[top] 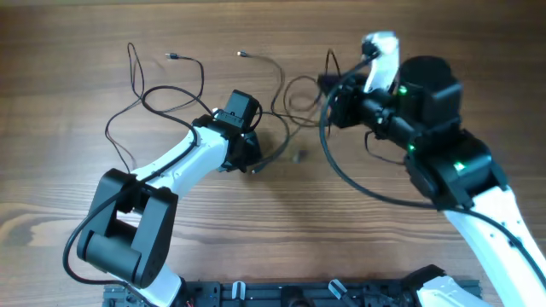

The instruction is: Untangle cables

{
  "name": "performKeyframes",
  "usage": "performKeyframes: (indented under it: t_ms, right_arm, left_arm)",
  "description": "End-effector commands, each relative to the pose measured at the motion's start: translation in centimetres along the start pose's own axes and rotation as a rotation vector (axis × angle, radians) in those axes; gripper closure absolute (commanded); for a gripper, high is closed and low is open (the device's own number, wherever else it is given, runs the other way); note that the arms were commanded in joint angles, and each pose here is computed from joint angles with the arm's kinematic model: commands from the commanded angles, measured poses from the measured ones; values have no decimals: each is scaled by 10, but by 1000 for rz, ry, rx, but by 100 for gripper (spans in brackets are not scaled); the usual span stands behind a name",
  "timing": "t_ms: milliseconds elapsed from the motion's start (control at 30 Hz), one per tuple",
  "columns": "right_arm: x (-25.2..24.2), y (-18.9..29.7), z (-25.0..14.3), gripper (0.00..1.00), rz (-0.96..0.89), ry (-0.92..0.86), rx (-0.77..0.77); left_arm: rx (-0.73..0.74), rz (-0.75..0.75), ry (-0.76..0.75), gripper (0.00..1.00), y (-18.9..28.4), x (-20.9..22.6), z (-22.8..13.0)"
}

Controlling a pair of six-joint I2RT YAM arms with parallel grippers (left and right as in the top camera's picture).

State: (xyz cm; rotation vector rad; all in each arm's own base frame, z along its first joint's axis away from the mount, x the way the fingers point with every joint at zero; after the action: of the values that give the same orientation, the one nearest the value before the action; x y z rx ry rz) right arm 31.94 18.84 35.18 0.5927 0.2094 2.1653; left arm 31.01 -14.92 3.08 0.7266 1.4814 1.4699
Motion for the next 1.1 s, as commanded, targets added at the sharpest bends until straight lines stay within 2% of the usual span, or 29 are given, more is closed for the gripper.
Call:
performKeyframes:
  t_ms: [0,133,200,233,267,433,567,633,733,833,933,1000,1067]
  right_arm:
    - [0,32,56,96,-112,180,-231]
    - [-18,77,121,96,-395,347,-535]
    - [-39,96,138,96,-611,388,-609]
    - [-58,106,142,96,-763,394,-614]
    - [-71,109,142,96,-835,400,-599]
    - [-164,115,131,96,-1071,333,-487]
    - [-225,141,121,96,-1028,105,-530]
    - [-264,164,102,96,-1053,-46,-514]
    - [-319,176,51,96,-1132,-234,-374]
    - [-347,160,-19,96,-1171,-375,-93]
    - [-345,127,-82,96,-1038,-513,170]
    - [-344,110,-108,96,-962,-579,270]
    - [-350,84,-120,96,-835,-563,310]
  left_arm:
    - [-4,23,3,67,-4,5,1]
    - [-4,23,3,67,-4,5,1]
    - [-4,23,3,66,-4,5,0]
    - [-4,23,3,65,-4,6,0]
    - [-3,23,3,65,-4,6,0]
    - [1,29,3,65,-4,7,-1]
    - [6,36,3,65,-4,8,-2]
    - [6,36,3,64,-4,8,-2]
    - [6,35,3,64,-4,8,-2]
    - [6,35,3,64,-4,8,-2]
    - [6,34,3,64,-4,8,-2]
    - [6,34,4,63,-4,8,-2]
    - [6,34,4,63,-4,8,-2]
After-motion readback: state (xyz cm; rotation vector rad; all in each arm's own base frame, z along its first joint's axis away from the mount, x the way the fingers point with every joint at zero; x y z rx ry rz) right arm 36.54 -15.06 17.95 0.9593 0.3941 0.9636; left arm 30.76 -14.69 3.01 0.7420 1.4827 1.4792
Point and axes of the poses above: each gripper's point midway between its finger pads, its own y axis back along the fingers, its own x axis along the line the jaws close on, z = x × y, the point moved 2 cm from there along y, back along the fingers, and after that the axes turned 11 degrees about y, right-handed, at the moved point
